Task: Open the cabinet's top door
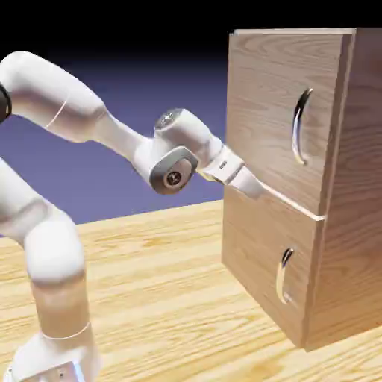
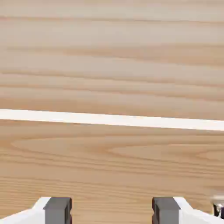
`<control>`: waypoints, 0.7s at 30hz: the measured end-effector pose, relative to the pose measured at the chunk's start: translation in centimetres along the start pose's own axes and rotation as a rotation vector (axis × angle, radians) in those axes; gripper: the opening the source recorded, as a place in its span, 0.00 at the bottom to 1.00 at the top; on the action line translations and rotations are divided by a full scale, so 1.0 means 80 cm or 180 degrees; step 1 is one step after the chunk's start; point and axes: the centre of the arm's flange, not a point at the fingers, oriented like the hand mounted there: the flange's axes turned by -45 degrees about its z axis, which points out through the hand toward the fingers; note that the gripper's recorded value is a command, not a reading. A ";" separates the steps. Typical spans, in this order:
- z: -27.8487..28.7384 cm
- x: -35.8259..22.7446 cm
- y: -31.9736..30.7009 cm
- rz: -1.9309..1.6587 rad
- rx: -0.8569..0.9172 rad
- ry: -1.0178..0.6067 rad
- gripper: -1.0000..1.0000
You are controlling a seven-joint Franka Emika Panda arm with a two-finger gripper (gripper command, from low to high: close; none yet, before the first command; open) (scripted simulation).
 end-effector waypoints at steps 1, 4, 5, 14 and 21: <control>-0.007 0.006 -0.002 -0.0218 0.0000 0.0051 0.50; -0.029 0.024 -0.005 -0.0866 -0.0020 0.0206 0.50; -0.036 0.029 -0.006 -0.1079 -0.0034 0.0257 0.50; -0.100 0.062 -0.003 -0.2932 -0.0323 0.0678 0.50; -0.140 0.074 0.012 -0.4276 -0.0735 0.0914 0.50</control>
